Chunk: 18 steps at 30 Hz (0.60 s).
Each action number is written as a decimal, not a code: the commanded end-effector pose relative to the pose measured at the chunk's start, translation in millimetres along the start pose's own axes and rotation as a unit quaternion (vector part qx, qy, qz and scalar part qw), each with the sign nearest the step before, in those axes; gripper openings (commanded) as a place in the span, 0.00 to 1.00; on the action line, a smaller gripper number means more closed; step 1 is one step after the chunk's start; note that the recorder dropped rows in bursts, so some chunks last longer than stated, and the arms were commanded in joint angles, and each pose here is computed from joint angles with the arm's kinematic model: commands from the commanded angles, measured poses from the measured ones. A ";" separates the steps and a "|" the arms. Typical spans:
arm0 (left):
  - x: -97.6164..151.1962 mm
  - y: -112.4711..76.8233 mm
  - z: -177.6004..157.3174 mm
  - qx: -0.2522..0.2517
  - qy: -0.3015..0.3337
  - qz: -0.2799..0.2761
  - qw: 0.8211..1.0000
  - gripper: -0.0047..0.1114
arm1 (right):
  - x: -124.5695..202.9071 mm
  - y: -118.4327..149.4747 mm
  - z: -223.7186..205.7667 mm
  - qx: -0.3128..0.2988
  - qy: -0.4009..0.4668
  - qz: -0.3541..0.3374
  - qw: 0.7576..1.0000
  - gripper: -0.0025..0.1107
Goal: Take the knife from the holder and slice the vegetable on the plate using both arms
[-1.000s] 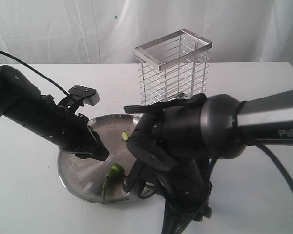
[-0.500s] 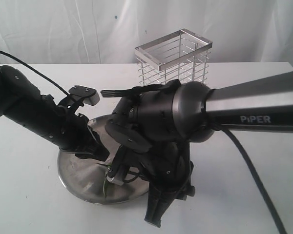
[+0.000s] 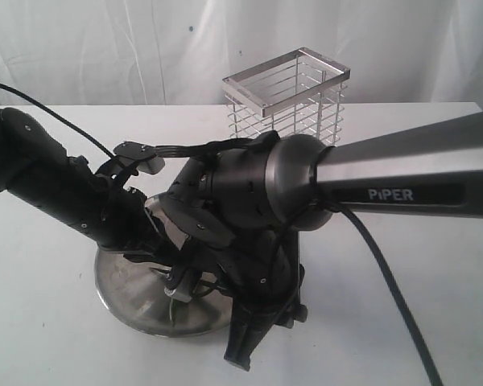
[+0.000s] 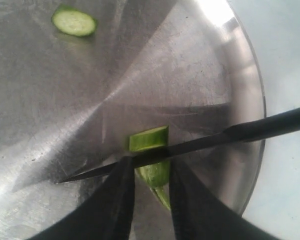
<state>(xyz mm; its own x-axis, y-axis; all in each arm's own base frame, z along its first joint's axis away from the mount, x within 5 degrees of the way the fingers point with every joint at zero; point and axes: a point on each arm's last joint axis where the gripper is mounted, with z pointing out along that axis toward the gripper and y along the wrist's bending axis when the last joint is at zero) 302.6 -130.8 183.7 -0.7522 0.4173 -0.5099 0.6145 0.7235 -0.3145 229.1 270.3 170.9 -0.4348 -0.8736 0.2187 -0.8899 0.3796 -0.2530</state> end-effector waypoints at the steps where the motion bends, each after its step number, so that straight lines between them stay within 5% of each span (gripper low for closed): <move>1: 0.2 -4.1 -0.8 0.012 -0.002 -0.006 1.000 0.27 | -1.2 0.6 -3.0 -0.001 -0.008 -0.005 1.000 0.02; 6: -0.3 -2.8 -0.3 0.006 -0.006 -0.005 1.000 0.04 | -1.1 0.6 -3.0 -0.001 -0.007 -0.005 1.000 0.02; 18: -1.1 2.1 22.9 0.044 -0.030 -0.053 0.997 0.04 | -1.1 0.6 -3.0 -0.001 -0.007 -0.005 1.000 0.02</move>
<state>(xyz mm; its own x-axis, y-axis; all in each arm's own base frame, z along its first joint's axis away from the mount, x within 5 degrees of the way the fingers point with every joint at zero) 309.9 -136.3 162.4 -0.7935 0.3618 -0.4894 0.5682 0.7285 -0.3827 229.0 270.1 170.9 -0.4351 -0.8729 0.2209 -0.8899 0.3795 -0.2530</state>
